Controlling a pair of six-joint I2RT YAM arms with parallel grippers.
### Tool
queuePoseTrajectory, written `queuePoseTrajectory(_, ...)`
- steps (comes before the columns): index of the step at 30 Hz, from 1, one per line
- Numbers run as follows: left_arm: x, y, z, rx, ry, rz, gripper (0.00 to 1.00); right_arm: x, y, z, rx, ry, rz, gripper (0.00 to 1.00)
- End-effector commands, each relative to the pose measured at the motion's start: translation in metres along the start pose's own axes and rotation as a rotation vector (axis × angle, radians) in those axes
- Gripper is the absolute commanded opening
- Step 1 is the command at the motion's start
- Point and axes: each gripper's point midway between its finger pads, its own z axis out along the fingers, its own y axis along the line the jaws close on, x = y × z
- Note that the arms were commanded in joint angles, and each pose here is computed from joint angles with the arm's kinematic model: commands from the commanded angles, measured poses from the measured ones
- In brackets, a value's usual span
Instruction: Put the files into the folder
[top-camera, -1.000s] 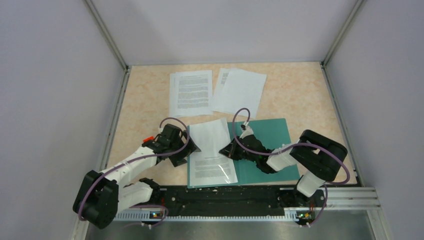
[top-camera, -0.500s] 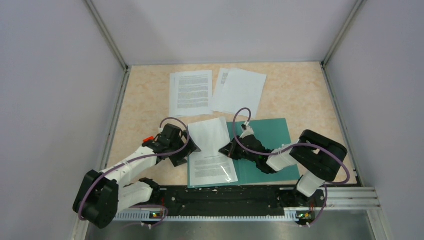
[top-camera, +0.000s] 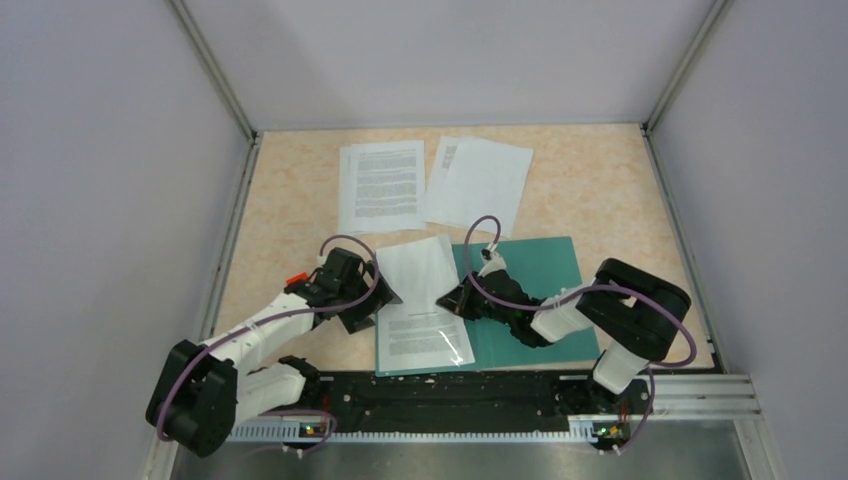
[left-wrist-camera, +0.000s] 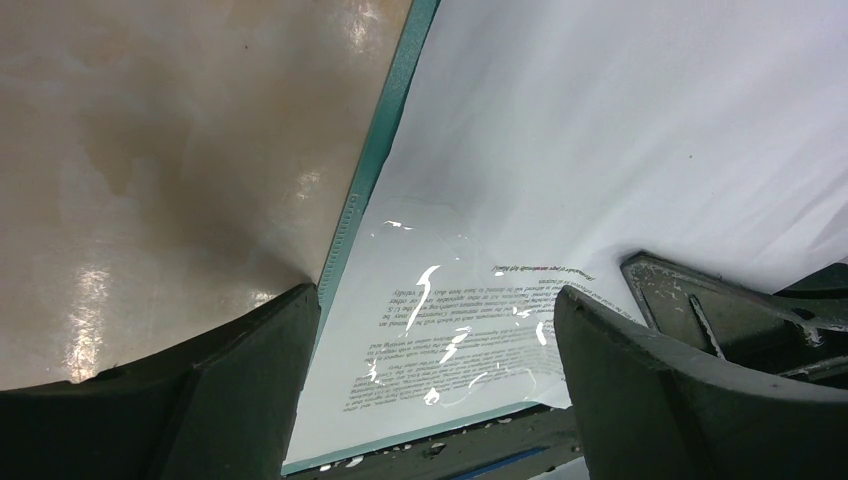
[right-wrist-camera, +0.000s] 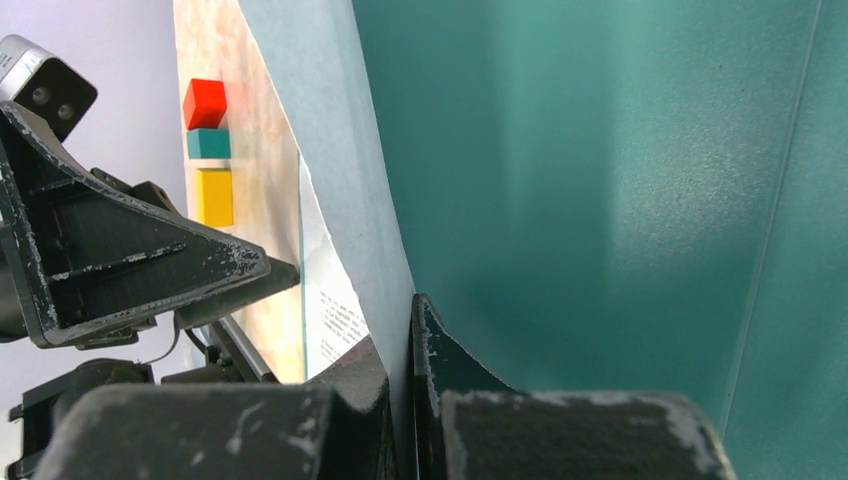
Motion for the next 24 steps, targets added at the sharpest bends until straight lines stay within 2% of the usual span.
queuePoseTrajectory(1,0.007,0.018,0.006,-0.060,0.016,0.006,0.92,0.001,0.017,0.003,-0.051,-0.008,0.010,0.00)
queuePoseTrajectory(24,0.005,0.016,0.005,-0.053,0.008,0.011,0.92,0.007,0.011,0.000,-0.012,0.004,-0.008,0.00)
